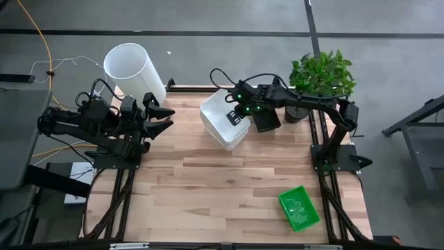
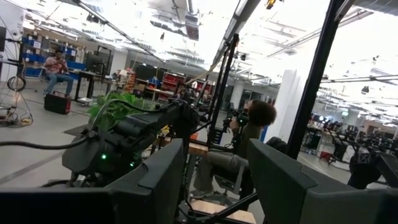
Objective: Stack baskets by color
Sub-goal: Stack the bottom white bin on top of the top white bins
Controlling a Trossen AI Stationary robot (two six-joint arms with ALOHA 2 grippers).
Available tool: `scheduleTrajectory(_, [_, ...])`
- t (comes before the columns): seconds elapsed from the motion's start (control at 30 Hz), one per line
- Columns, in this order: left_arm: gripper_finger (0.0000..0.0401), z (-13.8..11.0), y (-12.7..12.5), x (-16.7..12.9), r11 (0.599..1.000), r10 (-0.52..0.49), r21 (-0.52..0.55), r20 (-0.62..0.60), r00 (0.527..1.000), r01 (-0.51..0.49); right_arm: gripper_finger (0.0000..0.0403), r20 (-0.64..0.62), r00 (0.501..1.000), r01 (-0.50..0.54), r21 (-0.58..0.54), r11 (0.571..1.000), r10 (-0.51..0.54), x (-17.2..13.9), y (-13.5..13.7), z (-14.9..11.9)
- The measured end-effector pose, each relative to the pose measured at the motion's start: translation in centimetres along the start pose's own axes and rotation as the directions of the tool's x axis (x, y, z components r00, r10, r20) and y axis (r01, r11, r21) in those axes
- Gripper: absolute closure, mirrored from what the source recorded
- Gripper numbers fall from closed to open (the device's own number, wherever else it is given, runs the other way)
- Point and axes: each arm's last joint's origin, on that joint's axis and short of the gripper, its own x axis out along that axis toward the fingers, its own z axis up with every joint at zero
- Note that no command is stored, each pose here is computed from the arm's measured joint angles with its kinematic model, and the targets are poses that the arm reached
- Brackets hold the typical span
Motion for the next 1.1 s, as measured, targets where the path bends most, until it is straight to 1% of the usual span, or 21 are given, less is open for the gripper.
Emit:
scheduleTrajectory(0.1, [0.0231, 0.0, 0.0, 0.0, 1.000, 0.002, 0.000, 0.000, 1.000, -0.002, 0.0403, -0.005, 1.000, -0.002, 0.014, 1.000, 0.002, 0.0, 0.0, 0.0])
scheduleTrajectory(0.17, [0.0231, 0.0, 0.0, 0.0, 1.000, 0.002, 0.000, 0.000, 1.000, -0.002, 0.0403, 0.023, 1.000, 0.006, 0.033, 0.999, -0.007, 0.0, 0.2, 0.1])
scheduleTrajectory(0.27, [0.0231, 0.0, 0.0, 0.0, 1.000, 0.002, 0.000, 0.000, 1.000, -0.002, 0.0403, 0.054, 0.998, -0.033, 0.039, 0.999, 0.031, -0.1, 0.7, 0.3])
scheduleTrajectory(0.37, [0.0231, 0.0, 0.0, 0.0, 1.000, 0.002, 0.000, -0.001, 1.000, -0.002, 0.0403, 0.047, 0.999, 0.025, 0.052, 0.998, -0.027, 0.0, 0.8, -0.1])
scheduleTrajectory(0.47, [0.0231, 0.0, 0.0, 0.0, 1.000, 0.002, 0.000, -0.001, 1.000, -0.002, 0.0403, 0.061, 0.998, 0.028, 0.041, 0.999, -0.030, 0.0, 1.1, -0.1])
scheduleTrajectory(0.57, [0.0231, 0.0, 0.0, 0.0, 1.000, 0.002, 0.001, -0.002, 1.000, -0.002, 0.0403, 0.041, 0.995, 0.095, 0.035, 0.995, -0.096, 0.0, 1.2, -0.7])
scheduleTrajectory(0.6, [0.0231, 0.0, 0.0, 0.0, 1.000, 0.003, 0.001, -0.004, 1.000, -0.003, 0.0403, 0.042, 0.994, 0.103, 0.037, 0.994, -0.105, 0.0, 1.2, -0.7])
scheduleTrajectory(0.67, [0.0231, 0.0, 0.0, 0.0, 1.000, 0.003, 0.010, -0.004, 1.000, -0.003, 0.0403, 0.044, 0.995, 0.088, 0.040, 0.995, -0.089, 0.0, 1.3, -0.7])
scheduleTrajectory(0.8, [0.0231, 0.0, 0.0, 0.0, 1.000, 0.003, 0.017, -0.004, 1.000, -0.003, 0.0403, 0.043, 0.994, 0.095, 0.051, 0.994, -0.097, 0.0, 1.4, -0.8])
scheduleTrajectory(0.9, [0.0231, 0.0, 0.0, 0.0, 1.000, 0.003, 0.017, -0.004, 1.000, -0.003, 0.0403, 0.053, 0.996, 0.067, 0.051, 0.996, -0.070, 0.0, 1.6, -0.6])
scheduleTrajectory(1.0, [0.0231, 0.0, 0.0, 0.0, 1.000, 0.003, 0.017, -0.004, 1.000, -0.003, 0.0403, 0.009, 0.996, 0.092, 0.050, 0.995, -0.092, 0.0, 1.3, -1.0])
scheduleTrajectory(1.1, [0.0231, 0.0, 0.0, 0.0, 1.000, 0.003, 0.018, -0.004, 1.000, -0.003, 0.0403, -0.012, 0.997, 0.078, 0.039, 0.996, -0.078, 0.0, 1.3, -1.2])
